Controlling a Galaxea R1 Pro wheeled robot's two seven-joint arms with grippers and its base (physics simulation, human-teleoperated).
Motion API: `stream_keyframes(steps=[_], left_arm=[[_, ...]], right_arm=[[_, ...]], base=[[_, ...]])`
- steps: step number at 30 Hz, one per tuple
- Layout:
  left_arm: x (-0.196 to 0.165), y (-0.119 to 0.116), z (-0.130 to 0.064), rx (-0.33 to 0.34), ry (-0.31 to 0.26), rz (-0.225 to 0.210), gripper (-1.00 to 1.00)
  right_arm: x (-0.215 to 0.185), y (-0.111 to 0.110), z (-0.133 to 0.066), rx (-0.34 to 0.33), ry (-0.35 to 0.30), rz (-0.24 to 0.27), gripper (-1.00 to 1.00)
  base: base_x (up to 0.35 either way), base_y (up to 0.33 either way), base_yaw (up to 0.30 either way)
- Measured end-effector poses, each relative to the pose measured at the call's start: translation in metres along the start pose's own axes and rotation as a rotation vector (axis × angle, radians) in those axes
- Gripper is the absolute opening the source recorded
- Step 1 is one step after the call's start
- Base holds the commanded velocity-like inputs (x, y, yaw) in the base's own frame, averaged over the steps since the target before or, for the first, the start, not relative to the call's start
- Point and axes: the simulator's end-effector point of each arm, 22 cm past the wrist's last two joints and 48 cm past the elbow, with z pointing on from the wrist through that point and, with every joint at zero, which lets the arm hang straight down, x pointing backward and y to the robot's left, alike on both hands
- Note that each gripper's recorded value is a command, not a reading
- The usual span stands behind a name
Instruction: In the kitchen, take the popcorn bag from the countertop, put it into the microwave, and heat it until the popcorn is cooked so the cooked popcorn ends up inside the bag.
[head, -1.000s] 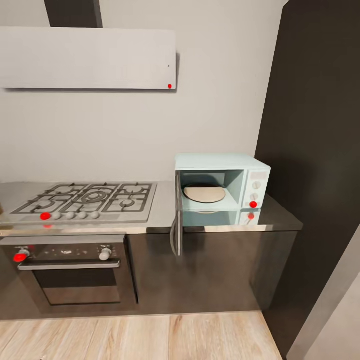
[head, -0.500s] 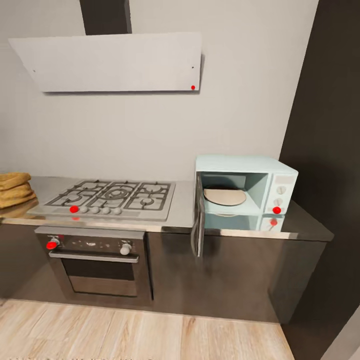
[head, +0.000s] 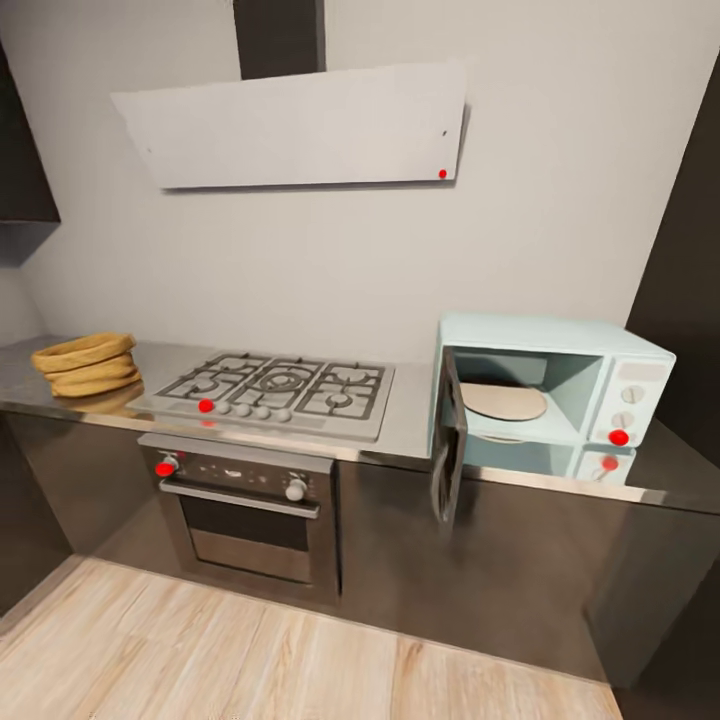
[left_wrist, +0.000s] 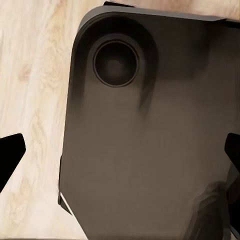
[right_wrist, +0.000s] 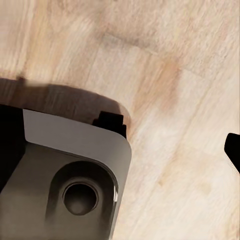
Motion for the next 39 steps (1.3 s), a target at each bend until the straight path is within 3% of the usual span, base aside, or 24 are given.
stream_keyframes(steps=[39], left_arm=[[0.0002, 0.0001, 0.0000, 0.000, 0.001, -0.001, 1.00]], right_arm=[[-0.0021, -0.0004, 0.0002, 0.010, -0.008, 0.002, 1.00]], base=[[0.000, 0.000, 0.283]])
